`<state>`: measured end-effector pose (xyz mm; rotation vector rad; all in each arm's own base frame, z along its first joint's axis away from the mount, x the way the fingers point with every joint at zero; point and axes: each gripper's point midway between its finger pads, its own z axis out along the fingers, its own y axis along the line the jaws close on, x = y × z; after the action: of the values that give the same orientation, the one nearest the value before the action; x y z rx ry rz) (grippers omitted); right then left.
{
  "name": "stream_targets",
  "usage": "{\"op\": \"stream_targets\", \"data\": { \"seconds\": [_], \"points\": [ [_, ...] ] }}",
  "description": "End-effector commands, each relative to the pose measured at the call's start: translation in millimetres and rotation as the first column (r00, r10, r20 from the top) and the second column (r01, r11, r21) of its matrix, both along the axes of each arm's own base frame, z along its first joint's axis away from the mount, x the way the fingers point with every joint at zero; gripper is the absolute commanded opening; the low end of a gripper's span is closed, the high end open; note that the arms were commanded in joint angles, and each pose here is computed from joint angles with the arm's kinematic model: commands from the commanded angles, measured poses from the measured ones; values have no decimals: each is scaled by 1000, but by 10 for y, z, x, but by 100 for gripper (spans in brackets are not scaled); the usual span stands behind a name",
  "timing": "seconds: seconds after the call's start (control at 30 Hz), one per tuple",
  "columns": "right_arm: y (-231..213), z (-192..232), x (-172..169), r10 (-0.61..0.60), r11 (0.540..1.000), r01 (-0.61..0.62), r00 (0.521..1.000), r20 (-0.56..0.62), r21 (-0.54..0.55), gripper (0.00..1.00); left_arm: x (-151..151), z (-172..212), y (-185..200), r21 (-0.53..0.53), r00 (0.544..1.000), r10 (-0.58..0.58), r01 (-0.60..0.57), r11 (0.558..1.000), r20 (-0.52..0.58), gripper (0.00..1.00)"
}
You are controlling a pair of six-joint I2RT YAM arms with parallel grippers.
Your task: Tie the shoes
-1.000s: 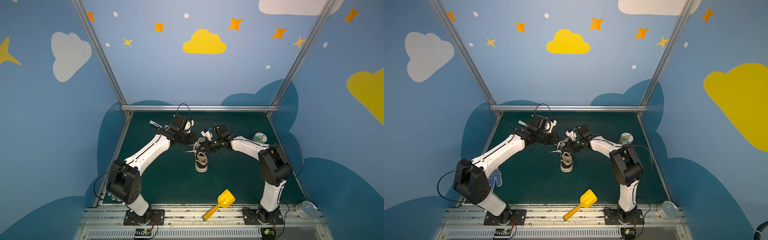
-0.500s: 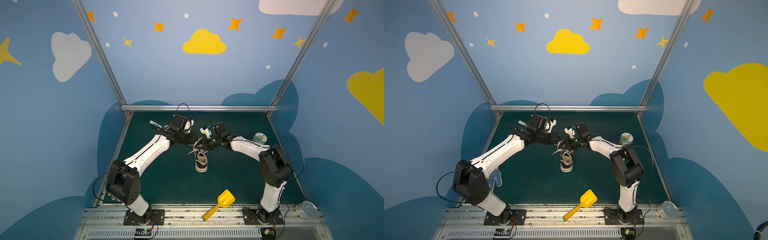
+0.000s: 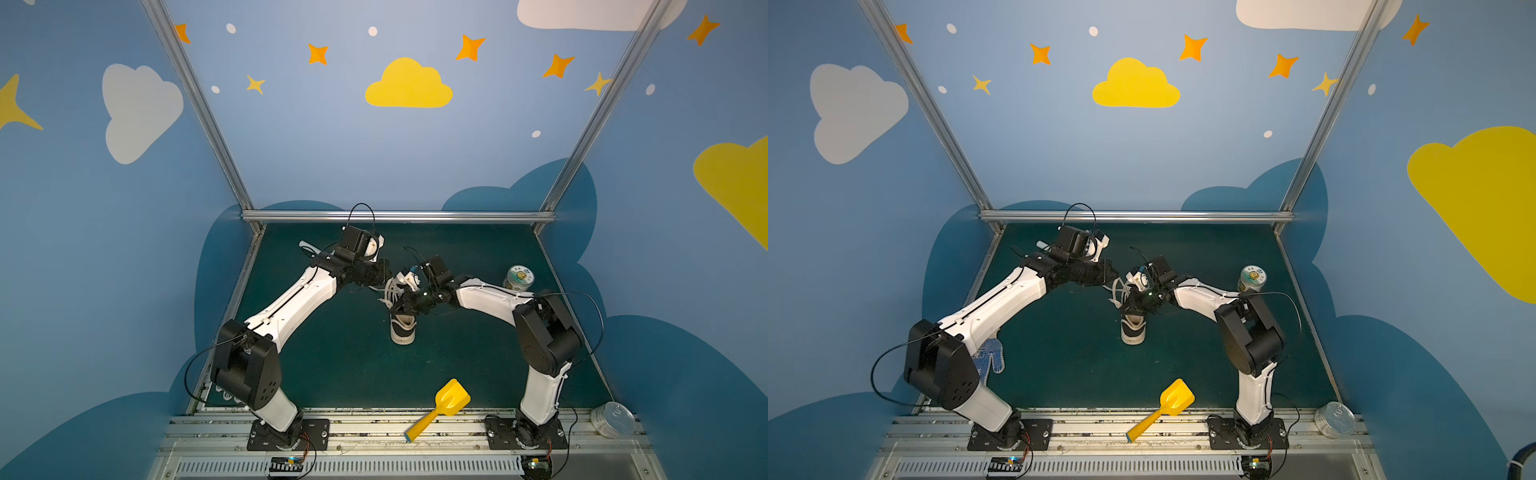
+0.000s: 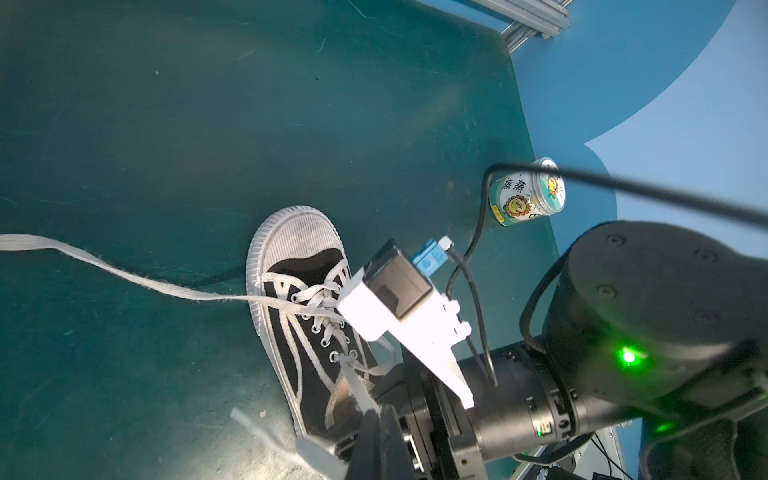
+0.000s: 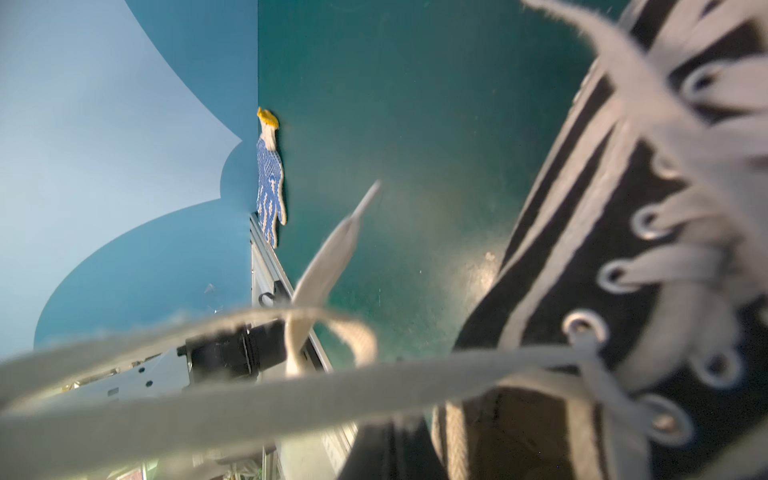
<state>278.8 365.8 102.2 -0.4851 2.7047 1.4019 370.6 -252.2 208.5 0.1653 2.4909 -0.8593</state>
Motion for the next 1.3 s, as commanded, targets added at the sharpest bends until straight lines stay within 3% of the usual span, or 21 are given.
{"op": "stream_targets", "data": {
  "seconds": [0.0, 0.13, 0.23, 0.4, 0.8, 1.27],
  "points": [
    [69, 241, -167, 65, 996, -69, 996, 52, 62, 0, 3, 139, 0, -15, 1000, -11, 12, 1000, 28, 3],
    [-11, 210, -215, 39, 998, -41, 998, 48, 40, 0, 1, 148, 9, -12, 999, -10, 10, 1000, 31, 3],
    [-108, 316, -152, -3, 1000, 1, 994, 111, 16, 0, -14, 166, 16, -11, 999, -12, 12, 1000, 32, 3],
    [-206, 480, -80, -30, 999, 27, 989, 146, 27, 11, -18, 158, -1, -12, 1000, -18, 19, 1000, 25, 3],
    [-748, 720, 222, -110, 994, 110, 976, 187, 11, 16, -87, -247, 82, 98, 997, -51, 57, 994, -61, 3],
    [-1241, 824, 474, -186, 982, 189, 962, 199, 6, 16, 128, -673, -427, 7, 980, -138, 141, 990, -140, 3]
  ]
}}
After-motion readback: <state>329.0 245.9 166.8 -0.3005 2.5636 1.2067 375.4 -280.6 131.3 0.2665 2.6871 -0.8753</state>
